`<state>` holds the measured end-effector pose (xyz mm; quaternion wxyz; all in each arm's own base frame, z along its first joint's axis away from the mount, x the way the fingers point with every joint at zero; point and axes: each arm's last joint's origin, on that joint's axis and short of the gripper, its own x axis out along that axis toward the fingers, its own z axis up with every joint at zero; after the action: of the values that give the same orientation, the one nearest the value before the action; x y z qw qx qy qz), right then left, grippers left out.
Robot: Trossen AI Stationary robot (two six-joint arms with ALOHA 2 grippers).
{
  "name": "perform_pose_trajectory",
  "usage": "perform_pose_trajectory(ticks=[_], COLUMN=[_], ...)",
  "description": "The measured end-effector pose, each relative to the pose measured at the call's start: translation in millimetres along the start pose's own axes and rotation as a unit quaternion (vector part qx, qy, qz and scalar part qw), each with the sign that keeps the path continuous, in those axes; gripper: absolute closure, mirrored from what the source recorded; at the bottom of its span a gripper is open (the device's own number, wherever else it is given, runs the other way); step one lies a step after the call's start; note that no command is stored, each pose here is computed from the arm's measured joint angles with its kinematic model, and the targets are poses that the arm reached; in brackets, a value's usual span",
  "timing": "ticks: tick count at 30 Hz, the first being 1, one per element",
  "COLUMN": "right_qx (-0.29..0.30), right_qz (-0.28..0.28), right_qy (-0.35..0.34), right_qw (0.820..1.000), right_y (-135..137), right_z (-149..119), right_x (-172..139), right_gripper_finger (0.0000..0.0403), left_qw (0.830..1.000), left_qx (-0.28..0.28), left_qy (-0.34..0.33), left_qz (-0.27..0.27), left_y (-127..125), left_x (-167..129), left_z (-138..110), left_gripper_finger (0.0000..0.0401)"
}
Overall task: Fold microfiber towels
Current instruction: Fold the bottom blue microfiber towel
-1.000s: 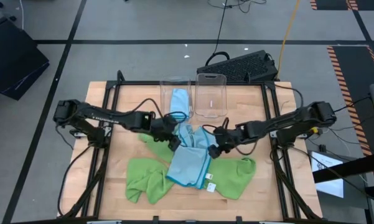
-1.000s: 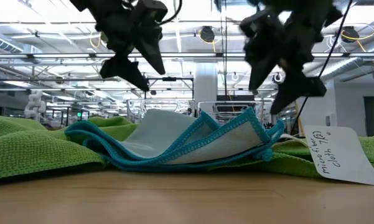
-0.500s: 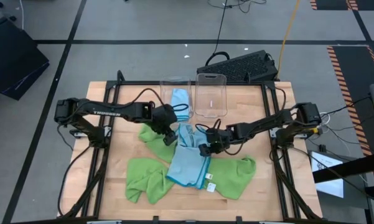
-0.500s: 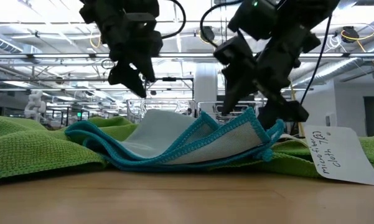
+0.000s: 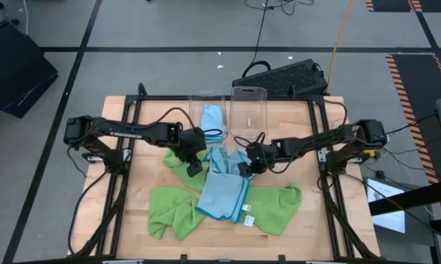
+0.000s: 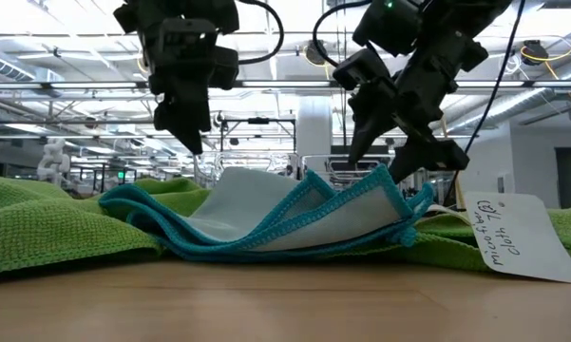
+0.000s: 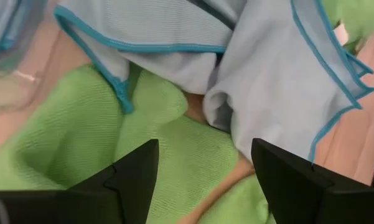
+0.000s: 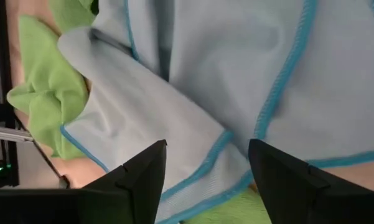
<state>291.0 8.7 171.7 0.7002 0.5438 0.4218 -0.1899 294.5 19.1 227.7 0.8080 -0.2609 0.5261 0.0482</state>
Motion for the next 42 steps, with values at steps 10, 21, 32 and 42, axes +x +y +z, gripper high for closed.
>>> perform_pose_trajectory(ticks=[10,21,32,42], right_qx=[-0.046,-0.058,-0.057,-0.09], right_qz=[0.03,0.025,0.051,0.06], right_qy=[0.063,0.098,0.131,0.114], right_qw=[0.997,0.993,0.988,0.988], right_y=[-7,-17,-14,-10], right_z=[14,19,13,13], right_x=[12,34,45,43], right_gripper_finger=[0.0183,0.0189,0.03,0.0394], left_qw=[0.999,0.997,0.995,0.984], left_qx=[-0.031,-0.05,-0.068,-0.114], left_qy=[-0.021,-0.053,-0.071,-0.081], left_qz=[-0.014,-0.022,-0.029,-0.107], left_y=[-7,-9,-10,-4], left_x=[1,1,0,-6], left_z=[3,8,12,24], left_gripper_finger=[0.0144,0.0144,0.0144,0.0144])
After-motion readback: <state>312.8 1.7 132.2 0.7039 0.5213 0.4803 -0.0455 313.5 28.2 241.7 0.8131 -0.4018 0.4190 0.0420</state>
